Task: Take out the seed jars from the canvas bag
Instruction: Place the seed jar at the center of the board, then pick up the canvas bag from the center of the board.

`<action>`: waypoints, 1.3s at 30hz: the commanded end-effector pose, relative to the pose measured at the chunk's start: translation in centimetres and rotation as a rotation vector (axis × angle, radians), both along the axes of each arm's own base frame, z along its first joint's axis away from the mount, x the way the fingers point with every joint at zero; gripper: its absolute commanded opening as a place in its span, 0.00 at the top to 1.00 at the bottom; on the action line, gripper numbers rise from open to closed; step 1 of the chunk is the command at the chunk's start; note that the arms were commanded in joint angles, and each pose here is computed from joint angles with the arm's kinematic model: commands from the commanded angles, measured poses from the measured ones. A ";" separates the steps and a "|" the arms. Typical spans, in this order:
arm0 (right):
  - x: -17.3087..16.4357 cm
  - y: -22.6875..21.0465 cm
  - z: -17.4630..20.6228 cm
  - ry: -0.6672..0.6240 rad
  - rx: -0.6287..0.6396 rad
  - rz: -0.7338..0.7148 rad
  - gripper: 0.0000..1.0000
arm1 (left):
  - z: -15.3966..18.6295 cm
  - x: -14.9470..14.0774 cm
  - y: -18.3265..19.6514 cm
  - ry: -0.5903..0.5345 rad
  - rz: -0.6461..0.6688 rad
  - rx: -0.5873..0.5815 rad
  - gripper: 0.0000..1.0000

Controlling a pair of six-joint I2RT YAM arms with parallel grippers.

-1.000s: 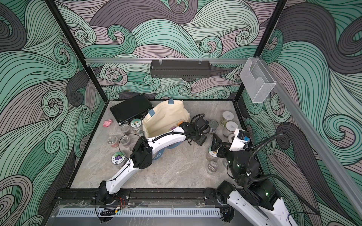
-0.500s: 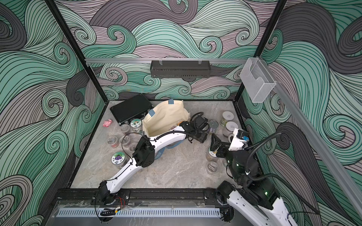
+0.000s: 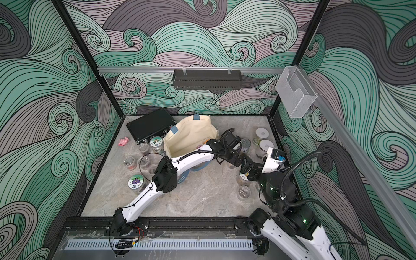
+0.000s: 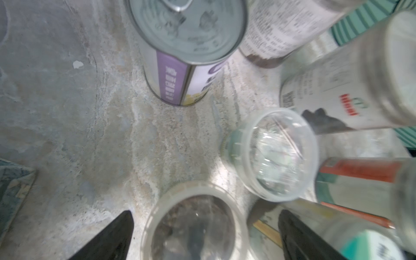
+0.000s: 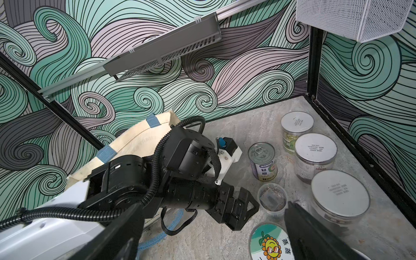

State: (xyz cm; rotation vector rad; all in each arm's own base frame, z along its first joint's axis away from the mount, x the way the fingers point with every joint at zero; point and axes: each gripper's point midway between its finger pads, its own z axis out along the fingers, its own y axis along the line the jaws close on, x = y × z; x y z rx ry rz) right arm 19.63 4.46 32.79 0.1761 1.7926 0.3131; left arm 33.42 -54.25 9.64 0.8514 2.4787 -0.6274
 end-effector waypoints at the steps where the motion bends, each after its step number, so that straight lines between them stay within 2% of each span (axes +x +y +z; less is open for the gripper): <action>1: -0.2 0.0 0.9 -0.011 0.023 0.008 0.01 | 10.2 -1.6 -0.2 -0.027 -0.030 -0.159 0.01; 4: -0.4 -0.1 1.4 -0.024 0.035 0.014 0.01 | 14.2 -2.6 1.0 -0.039 -0.042 -0.197 0.01; 7: -0.7 -0.1 1.8 -0.035 0.046 0.019 0.01 | 18.3 -3.3 3.0 -0.096 -0.047 -0.208 0.01; 11: -0.8 0.0 2.0 -0.038 0.050 0.030 0.01 | 22.9 -3.2 7.4 -0.208 -0.026 -0.167 0.01; 16: -0.6 0.8 1.6 -0.019 0.045 0.063 0.01 | 25.8 -1.1 14.6 -0.310 0.041 -0.063 0.01; 21: -0.2 2.0 1.0 0.016 0.036 0.105 0.01 | 25.4 2.3 22.5 -0.314 0.137 0.064 0.01; 26: 0.4 3.7 0.2 0.064 0.023 0.157 0.01 | 23.0 5.4 29.0 -0.297 0.233 0.230 0.02; 29: 0.9 5.0 -0.3 0.101 0.010 0.200 0.01 | 20.9 6.8 31.1 -0.246 0.248 0.276 0.01; 34: 1.6 7.2 -1.3 0.169 -0.009 0.275 0.01 | 18.3 9.0 33.3 -0.163 0.288 0.246 0.01; 39: 2.1 9.0 -2.8 0.244 -0.024 0.336 0.01 | 16.2 10.5 33.8 -0.106 0.286 0.233 0.07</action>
